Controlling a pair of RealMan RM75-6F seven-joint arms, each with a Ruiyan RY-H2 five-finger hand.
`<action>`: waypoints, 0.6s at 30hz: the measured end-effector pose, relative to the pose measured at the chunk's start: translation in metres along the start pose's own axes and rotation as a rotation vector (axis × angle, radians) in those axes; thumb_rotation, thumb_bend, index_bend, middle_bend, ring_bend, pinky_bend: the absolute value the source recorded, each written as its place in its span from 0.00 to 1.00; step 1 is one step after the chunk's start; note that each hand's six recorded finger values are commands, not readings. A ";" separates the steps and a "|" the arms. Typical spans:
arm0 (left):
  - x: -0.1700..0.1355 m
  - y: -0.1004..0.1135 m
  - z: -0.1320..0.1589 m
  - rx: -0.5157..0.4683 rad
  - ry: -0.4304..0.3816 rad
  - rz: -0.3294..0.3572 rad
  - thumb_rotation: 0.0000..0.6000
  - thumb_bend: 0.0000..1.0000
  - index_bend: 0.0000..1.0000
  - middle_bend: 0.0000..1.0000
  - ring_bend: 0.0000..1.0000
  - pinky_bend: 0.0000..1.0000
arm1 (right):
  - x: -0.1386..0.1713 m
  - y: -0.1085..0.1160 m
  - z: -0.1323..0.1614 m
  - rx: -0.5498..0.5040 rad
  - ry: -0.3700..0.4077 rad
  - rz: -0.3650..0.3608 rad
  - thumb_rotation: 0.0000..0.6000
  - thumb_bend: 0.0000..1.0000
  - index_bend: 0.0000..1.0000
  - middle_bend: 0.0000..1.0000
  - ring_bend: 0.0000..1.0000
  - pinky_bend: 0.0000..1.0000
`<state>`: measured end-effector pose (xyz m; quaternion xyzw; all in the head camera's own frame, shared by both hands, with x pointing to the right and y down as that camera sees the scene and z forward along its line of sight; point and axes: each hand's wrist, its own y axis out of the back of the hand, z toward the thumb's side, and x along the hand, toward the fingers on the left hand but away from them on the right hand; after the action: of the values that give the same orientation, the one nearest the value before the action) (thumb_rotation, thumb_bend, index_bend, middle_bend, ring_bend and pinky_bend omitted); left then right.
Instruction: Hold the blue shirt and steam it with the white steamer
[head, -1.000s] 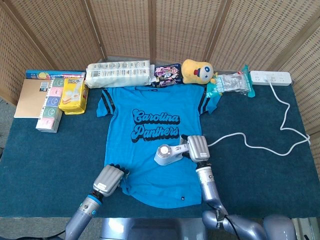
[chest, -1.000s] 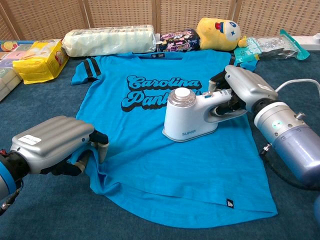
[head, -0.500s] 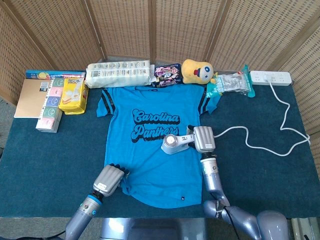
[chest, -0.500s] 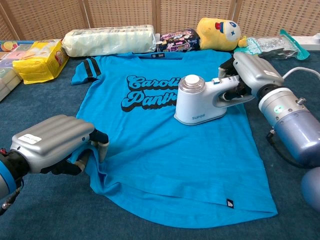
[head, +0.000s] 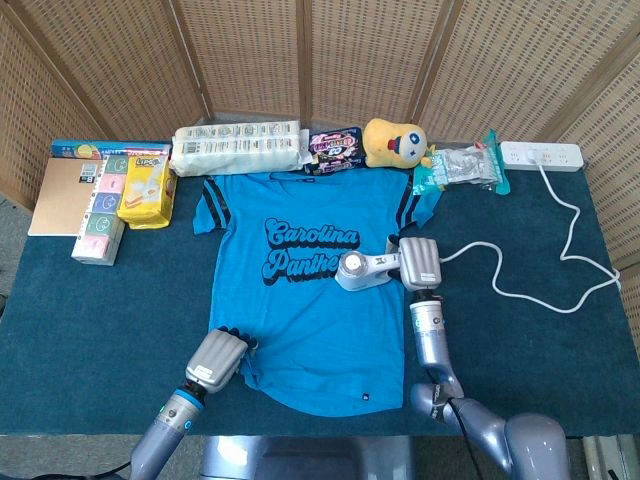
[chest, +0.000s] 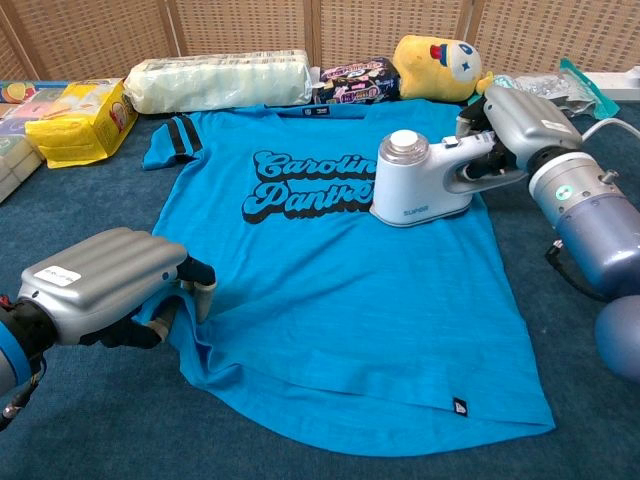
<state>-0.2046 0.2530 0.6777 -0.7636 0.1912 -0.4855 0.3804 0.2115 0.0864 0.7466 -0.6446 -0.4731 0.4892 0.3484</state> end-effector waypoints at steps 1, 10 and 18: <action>0.000 0.000 0.000 0.000 0.000 -0.001 1.00 0.66 0.52 0.54 0.48 0.50 | -0.001 0.001 -0.002 0.005 -0.005 -0.003 1.00 0.40 0.74 0.72 0.76 0.72; 0.000 0.000 0.000 0.000 0.002 -0.001 1.00 0.66 0.52 0.54 0.48 0.50 | -0.016 0.012 -0.021 0.040 -0.052 -0.031 1.00 0.40 0.74 0.72 0.76 0.72; 0.000 0.000 0.001 0.000 0.001 -0.002 1.00 0.66 0.52 0.54 0.48 0.50 | -0.017 0.005 -0.013 0.034 -0.036 -0.010 1.00 0.40 0.74 0.72 0.76 0.72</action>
<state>-0.2034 0.2535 0.6779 -0.7634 0.1906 -0.4864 0.3799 0.2241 0.0687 0.7506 -0.6274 -0.4740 0.5068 0.3533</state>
